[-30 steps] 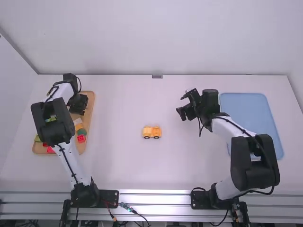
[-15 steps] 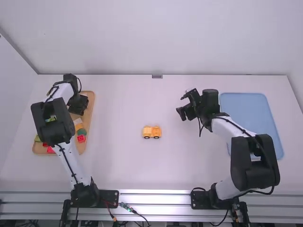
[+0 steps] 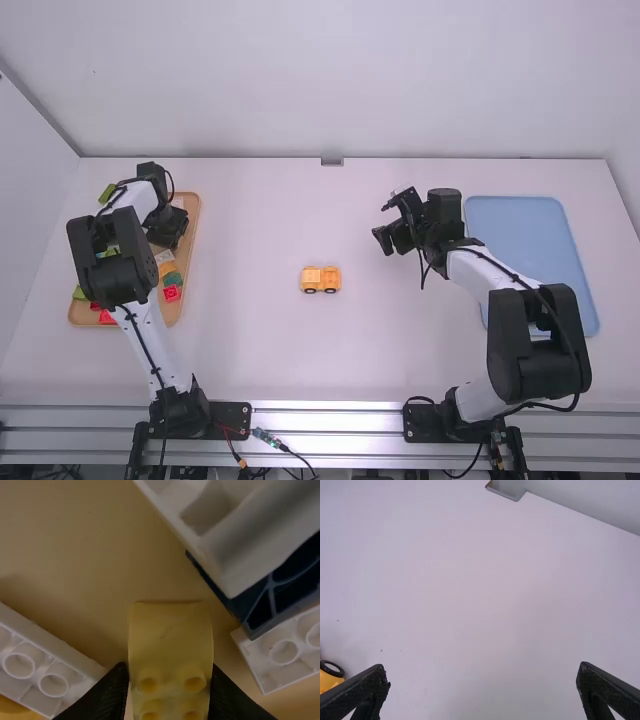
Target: Assemble lego blocks to make yellow taxi
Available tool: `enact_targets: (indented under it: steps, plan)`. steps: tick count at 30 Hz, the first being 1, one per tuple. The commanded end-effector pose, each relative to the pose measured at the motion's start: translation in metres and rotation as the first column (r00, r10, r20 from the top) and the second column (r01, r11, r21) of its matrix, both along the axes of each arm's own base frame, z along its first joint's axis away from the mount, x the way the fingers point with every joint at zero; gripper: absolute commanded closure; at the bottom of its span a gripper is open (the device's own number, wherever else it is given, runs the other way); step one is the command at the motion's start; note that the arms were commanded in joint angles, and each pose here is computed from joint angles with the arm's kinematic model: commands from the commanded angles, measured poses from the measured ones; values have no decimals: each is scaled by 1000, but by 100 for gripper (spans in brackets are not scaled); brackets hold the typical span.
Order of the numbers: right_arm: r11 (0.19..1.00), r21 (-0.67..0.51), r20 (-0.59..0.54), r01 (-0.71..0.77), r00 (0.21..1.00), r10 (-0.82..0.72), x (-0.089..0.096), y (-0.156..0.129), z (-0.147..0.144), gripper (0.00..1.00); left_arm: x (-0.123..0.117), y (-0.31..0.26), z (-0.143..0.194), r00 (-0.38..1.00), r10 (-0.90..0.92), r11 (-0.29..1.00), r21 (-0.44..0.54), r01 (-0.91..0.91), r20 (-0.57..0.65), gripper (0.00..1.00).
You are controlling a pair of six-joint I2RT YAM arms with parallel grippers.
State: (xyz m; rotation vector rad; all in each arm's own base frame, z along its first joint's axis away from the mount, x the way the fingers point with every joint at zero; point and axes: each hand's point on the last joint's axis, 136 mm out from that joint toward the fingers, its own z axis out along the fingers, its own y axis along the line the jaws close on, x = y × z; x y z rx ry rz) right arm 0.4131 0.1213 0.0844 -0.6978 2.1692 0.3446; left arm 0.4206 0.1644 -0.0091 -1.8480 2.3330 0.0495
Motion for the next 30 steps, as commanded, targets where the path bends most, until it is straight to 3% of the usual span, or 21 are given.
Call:
enact_targets:
  steps: [1,4,7,8,9,11,15,23,30]
  plan:
    - [1000,3,13,-3,1000,3,6,1,6,1,-8,-2,-7,999,-16,1000,1,16,-28,62]
    - [1000,3,13,-2,1000,2,6,1,6,1,-8,0,-7,999,-17,1000,3,17,-29,67]
    - [1000,3,13,-2,1000,2,6,1,6,1,-9,1,-7,1000,-12,1000,4,12,-29,65]
    - [1000,3,13,-3,1000,3,6,1,6,1,-9,2,-7,999,-11,1000,6,11,-30,68]
    - [1000,3,13,-2,1000,2,6,1,6,1,-10,2,-7,999,-11,1000,11,12,-36,79]
    - [1000,3,13,-2,1000,2,6,1,6,1,-14,5,-7,999,-7,1000,28,9,-53,90]
    - [1000,3,13,-2,1000,2,6,1,6,1,-20,5,-7,997,-5,999,32,7,-79,98]
    - [1000,4,16,-2,1000,2,7,1,6,1,-21,15,-3,994,-29,994,98,39,-105,98]
    - [1000,6,31,-1,1000,1,9,2,9,1,16,-1,21,969,-248,966,69,249,-16,98]
